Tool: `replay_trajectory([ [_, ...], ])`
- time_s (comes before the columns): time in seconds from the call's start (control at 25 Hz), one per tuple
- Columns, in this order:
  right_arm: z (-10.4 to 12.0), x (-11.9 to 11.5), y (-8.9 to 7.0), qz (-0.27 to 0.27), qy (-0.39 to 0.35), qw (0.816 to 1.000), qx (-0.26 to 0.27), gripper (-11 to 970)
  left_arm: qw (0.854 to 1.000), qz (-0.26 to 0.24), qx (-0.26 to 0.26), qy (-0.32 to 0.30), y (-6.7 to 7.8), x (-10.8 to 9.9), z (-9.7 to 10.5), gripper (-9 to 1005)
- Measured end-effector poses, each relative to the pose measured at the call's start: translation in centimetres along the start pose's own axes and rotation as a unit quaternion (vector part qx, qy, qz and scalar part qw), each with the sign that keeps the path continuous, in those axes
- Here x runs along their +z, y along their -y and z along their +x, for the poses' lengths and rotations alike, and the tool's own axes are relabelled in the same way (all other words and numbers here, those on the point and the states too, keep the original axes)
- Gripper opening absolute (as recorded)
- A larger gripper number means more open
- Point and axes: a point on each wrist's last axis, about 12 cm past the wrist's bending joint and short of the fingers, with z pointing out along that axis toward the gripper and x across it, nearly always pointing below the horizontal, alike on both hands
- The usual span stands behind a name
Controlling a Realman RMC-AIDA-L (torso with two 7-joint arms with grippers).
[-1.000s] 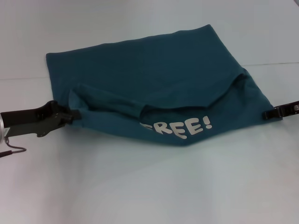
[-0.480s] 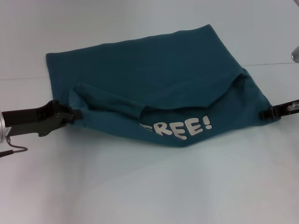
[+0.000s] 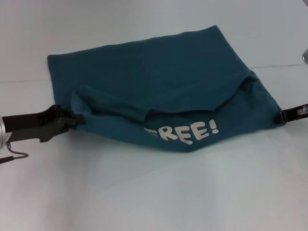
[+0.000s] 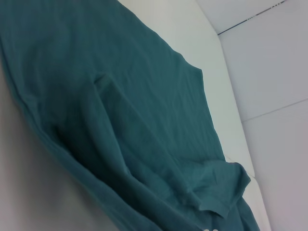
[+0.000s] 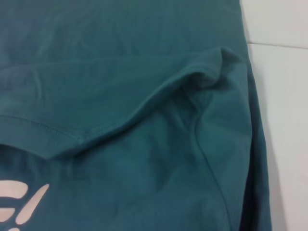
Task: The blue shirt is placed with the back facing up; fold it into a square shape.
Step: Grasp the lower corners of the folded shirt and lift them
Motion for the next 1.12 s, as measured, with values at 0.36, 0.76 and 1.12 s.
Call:
replay_trajectory([
  [0.36,-0.6,-3.0,0.1,-0.054,-0.017,0.998,0.013,44,0.999,-0.01,0.019,-0.047,0.2,-0.9,0.2,37],
  [0.76,1.9,-7.1,-2.7,-0.154,-0.162,0.975,0.017,52,0.987,-0.036,0.034,-0.15,0.4,-4.8,1.6,38],
  [1.12,5.8,-8.3,-4.5,-0.236,-0.251,0.939,0.019,62,0.971,-0.053,0.016,-0.233,-0.3,-7.4,4.4,38],
])
